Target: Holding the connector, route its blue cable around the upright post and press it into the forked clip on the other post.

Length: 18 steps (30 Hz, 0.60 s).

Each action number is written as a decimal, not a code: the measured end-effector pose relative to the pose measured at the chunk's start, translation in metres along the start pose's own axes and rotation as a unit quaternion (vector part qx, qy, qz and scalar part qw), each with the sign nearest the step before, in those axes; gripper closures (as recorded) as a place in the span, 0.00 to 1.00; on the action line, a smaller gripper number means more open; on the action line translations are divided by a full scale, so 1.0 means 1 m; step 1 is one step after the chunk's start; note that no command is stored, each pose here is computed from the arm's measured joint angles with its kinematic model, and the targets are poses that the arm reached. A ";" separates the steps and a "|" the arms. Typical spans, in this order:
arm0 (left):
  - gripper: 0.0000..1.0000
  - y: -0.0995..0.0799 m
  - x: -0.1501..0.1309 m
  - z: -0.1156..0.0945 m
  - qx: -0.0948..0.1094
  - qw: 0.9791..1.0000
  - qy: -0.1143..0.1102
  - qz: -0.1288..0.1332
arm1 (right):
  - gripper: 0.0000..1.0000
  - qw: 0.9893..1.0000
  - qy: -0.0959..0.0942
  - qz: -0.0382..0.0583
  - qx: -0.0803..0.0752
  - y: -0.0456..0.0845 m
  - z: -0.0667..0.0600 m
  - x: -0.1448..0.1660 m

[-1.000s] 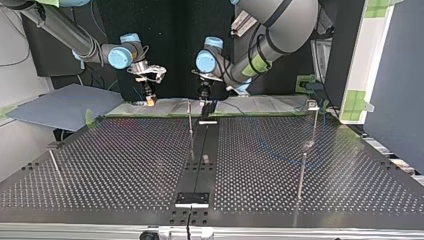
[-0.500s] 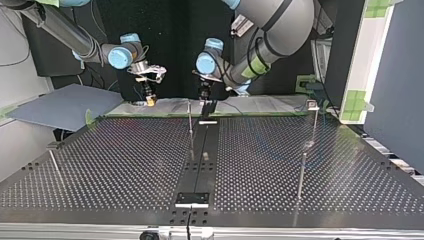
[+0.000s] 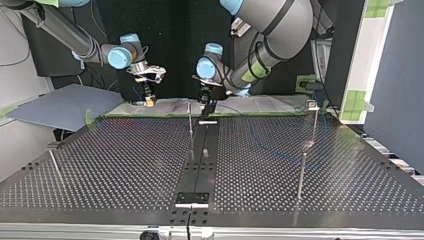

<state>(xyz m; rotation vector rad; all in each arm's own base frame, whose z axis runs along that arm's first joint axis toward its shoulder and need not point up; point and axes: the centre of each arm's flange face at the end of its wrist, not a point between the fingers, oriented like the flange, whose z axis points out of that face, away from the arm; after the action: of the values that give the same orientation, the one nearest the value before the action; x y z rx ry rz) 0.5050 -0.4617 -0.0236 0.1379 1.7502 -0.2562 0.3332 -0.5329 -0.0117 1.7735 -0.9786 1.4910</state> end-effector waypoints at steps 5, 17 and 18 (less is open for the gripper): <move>1.00 0.000 -0.004 0.005 0.003 1.000 -0.005 -0.002 | 1.00 1.000 0.002 0.000 0.000 0.001 0.001 0.001; 1.00 -0.001 -0.025 0.025 0.004 1.000 -0.018 -0.007 | 1.00 1.000 0.004 -0.002 -0.001 0.004 0.011 0.010; 1.00 -0.001 -0.026 0.026 0.004 1.000 -0.018 -0.007 | 1.00 1.000 0.005 -0.002 -0.002 0.004 0.011 0.011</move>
<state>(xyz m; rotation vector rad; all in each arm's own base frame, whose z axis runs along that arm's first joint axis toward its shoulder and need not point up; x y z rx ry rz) 0.5345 -0.4674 -0.0031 0.1263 1.7144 -0.2748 0.3365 -0.5464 -0.0029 1.7632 -0.9725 1.4935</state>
